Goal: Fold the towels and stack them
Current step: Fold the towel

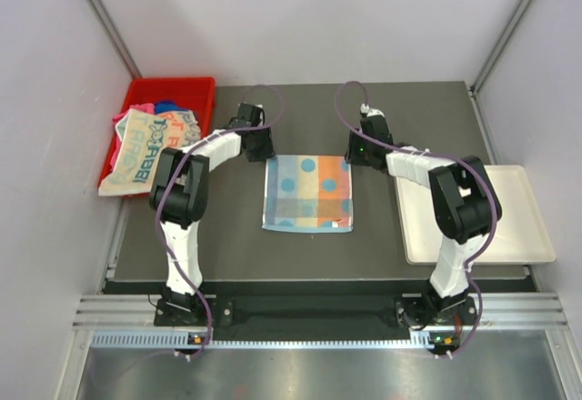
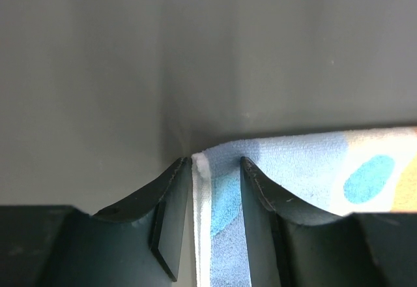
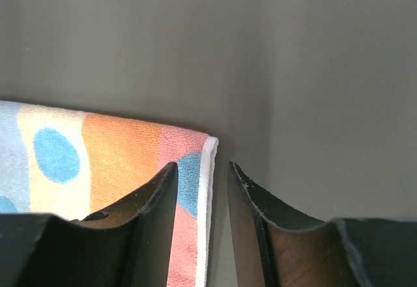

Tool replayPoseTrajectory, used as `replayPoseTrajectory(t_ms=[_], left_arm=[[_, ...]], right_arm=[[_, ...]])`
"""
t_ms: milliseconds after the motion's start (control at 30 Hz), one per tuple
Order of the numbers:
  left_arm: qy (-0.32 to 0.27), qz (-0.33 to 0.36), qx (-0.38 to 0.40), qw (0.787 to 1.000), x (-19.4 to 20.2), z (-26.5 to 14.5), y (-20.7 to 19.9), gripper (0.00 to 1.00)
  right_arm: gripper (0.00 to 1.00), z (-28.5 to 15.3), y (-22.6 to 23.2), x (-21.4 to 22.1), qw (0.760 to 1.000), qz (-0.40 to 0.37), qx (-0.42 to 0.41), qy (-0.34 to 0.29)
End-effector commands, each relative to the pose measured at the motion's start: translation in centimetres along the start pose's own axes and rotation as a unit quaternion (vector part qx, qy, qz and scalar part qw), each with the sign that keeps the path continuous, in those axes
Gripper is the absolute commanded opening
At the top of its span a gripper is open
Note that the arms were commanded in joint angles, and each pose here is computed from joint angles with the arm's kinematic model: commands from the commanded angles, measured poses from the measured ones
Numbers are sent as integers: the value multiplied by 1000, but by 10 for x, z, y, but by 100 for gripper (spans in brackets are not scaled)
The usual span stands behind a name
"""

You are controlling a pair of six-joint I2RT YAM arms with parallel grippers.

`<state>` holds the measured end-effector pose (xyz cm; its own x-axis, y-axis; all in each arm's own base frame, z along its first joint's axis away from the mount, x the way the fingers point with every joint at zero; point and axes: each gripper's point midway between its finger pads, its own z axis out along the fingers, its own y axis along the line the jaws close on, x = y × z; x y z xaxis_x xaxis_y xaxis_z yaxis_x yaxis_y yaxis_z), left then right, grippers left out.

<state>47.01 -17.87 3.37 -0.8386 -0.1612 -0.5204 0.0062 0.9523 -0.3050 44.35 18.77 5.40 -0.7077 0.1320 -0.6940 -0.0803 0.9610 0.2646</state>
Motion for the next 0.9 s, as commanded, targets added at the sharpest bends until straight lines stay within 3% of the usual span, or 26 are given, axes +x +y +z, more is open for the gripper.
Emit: replayPoseTrajectory(t_ms=[0, 500, 867], left_arm=[[-10, 8, -9, 1000, -12, -1, 2, 42], [1, 3, -40, 999, -1, 13, 16, 39], [3, -1, -45, 999, 7, 20, 21, 33]], right_arm=[[36, 7, 3, -2, 1000, -14, 3, 0], [31, 29, 0, 0, 999, -26, 19, 17], [18, 36, 2, 6, 999, -34, 21, 27]])
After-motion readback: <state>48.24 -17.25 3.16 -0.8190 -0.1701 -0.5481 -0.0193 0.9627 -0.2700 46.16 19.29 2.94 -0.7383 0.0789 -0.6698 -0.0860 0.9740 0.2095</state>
